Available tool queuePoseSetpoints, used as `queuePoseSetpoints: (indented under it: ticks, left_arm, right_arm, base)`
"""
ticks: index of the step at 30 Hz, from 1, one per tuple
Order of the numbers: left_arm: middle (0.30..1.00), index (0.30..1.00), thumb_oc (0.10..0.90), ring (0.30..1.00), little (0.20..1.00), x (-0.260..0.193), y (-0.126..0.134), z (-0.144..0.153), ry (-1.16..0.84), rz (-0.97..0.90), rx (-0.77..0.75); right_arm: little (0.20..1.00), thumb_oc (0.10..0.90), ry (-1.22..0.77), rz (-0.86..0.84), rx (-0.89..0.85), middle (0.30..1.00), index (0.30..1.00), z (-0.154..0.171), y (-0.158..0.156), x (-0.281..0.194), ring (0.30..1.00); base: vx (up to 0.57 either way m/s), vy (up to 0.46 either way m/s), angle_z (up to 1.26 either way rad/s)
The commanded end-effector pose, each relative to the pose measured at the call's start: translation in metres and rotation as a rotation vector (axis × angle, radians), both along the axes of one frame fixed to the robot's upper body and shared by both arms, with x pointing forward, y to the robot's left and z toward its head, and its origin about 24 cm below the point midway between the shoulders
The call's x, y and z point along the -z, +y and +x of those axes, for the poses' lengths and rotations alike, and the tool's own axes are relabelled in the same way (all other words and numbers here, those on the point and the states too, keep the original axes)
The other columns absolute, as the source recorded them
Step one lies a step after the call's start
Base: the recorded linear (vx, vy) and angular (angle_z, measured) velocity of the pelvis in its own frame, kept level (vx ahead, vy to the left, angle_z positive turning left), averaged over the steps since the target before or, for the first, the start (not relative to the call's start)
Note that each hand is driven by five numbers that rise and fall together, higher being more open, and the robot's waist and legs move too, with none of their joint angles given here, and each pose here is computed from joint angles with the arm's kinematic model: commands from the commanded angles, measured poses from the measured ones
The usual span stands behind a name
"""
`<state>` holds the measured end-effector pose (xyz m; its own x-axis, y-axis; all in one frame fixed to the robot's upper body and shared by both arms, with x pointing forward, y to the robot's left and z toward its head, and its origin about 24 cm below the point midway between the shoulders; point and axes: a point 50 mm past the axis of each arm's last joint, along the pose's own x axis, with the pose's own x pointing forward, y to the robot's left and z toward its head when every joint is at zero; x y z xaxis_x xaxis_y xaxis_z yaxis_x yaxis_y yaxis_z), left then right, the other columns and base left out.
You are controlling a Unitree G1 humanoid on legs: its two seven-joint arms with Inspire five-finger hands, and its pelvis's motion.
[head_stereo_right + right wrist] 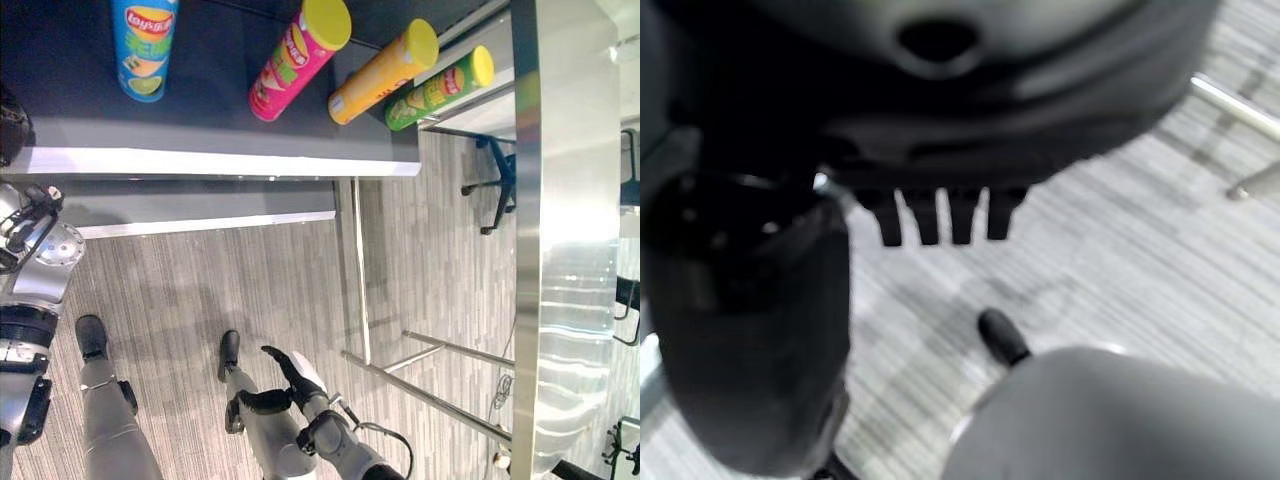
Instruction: Put the goods on the table back onto the shelves and tidy them up.
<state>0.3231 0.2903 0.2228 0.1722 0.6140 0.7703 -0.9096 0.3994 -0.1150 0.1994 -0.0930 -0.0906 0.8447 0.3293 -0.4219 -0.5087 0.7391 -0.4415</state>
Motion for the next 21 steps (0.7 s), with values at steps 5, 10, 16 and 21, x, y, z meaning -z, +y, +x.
queuePoseSetpoints:
  ticks: [5, 10, 16, 21]
  left_arm:
    - [0.900, 0.900, 0.800, 0.900, 0.900, -0.046, 0.001, -0.012, -0.194, 0.099, 0.031]
    - [0.900, 0.900, 0.800, 0.900, 0.900, -0.039, -0.006, -0.003, -0.138, 0.081, 0.102]
    - [0.900, 0.900, 0.800, 0.900, 0.900, -0.040, -0.014, 0.005, -0.106, 0.081, 0.163]
    - [0.900, 0.900, 0.800, 0.900, 0.900, -0.038, -0.017, 0.009, -0.082, 0.080, 0.187]
  right_arm:
    - [0.900, 0.800, -0.036, 0.014, 0.039, 0.900, 0.900, 0.000, -0.011, -0.005, 0.900]
    - [0.900, 0.800, -0.041, 0.018, 0.036, 0.900, 0.900, -0.001, -0.013, -0.006, 0.900]
    - [0.900, 0.800, -0.040, 0.012, 0.028, 0.900, 0.900, -0.003, -0.014, -0.006, 0.900]
    - [0.900, 0.800, -0.037, 0.012, 0.028, 0.900, 0.900, -0.004, -0.014, -0.006, 0.900]
  base:
    - [0.00, 0.000, 0.00]
    - [0.00, 0.002, 0.01]
    - [0.00, 0.000, 0.00]
    - [0.00, 0.000, 0.00]
